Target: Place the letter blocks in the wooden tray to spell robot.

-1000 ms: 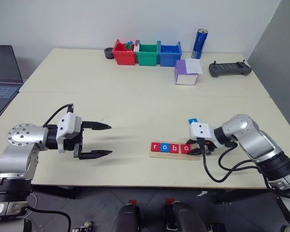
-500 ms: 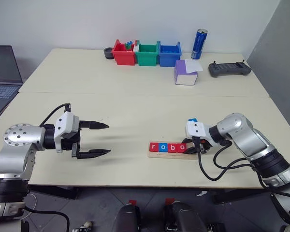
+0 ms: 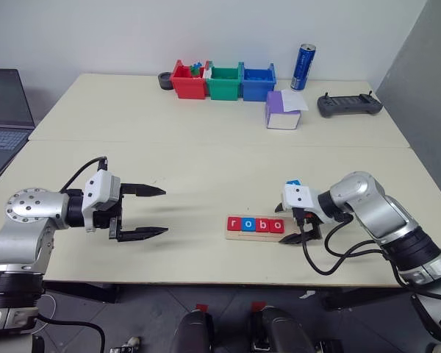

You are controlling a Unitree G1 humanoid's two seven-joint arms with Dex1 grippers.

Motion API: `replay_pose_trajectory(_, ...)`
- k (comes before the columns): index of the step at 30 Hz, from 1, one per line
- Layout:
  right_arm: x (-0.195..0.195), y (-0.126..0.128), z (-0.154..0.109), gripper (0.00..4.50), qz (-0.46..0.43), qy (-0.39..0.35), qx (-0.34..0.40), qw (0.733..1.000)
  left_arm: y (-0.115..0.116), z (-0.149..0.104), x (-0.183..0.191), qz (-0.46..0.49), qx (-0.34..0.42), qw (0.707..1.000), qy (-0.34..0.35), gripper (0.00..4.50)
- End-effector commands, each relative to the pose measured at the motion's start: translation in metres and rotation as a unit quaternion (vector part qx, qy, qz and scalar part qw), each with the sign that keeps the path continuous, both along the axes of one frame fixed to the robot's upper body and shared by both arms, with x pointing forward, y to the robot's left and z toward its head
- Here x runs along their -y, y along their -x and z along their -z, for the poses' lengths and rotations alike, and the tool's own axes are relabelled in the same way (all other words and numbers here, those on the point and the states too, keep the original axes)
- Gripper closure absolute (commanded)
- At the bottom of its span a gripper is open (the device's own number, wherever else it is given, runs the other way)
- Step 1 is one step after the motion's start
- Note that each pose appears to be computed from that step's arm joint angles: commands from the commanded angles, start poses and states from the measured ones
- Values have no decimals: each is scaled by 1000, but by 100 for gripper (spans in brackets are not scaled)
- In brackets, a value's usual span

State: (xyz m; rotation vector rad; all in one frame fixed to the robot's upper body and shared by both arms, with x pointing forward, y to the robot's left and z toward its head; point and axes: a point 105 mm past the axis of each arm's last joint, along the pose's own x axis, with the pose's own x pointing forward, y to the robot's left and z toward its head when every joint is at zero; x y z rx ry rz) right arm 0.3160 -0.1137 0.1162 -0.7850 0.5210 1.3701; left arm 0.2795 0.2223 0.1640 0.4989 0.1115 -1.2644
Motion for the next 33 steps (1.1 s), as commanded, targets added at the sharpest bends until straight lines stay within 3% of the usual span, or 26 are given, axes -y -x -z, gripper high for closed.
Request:
replay_pose_trajectory(1,6,-13,-45,2,28,-51,55,997,-1,-13,-2,1,25,1000,-1,0)
replay_pose_trajectory(4,25,-43,-61,2,148,-97,89,980,-1,-13,-1,2,26,1000,0,0)
replay_pose_trajectory(7,43,-66,-59,2,267,-115,107,951,-1,-13,-2,1,26,1000,-1,0)
replay_pose_trajectory(11,48,-66,-43,2,318,-110,100,936,-1,-13,-3,-1,25,1000,0,0)
replay_pose_trajectory(19,50,-78,-26,2,475,-165,92,859,-3,-14,-3,0,27,1000,-1,0)
replay_pose_trajectory(23,47,-72,-5,2,514,-159,68,840,-3,-14,-3,1,27,1000,-1,0)
replay_pose_trajectory(26,46,-67,9,60,528,-141,63,835,-3,-14,-3,0,27,1000,0,0)
replay_pose_trajectory(33,34,-67,4,303,548,-161,60,819,-7,-14,-2,5,25,1000,0,0)
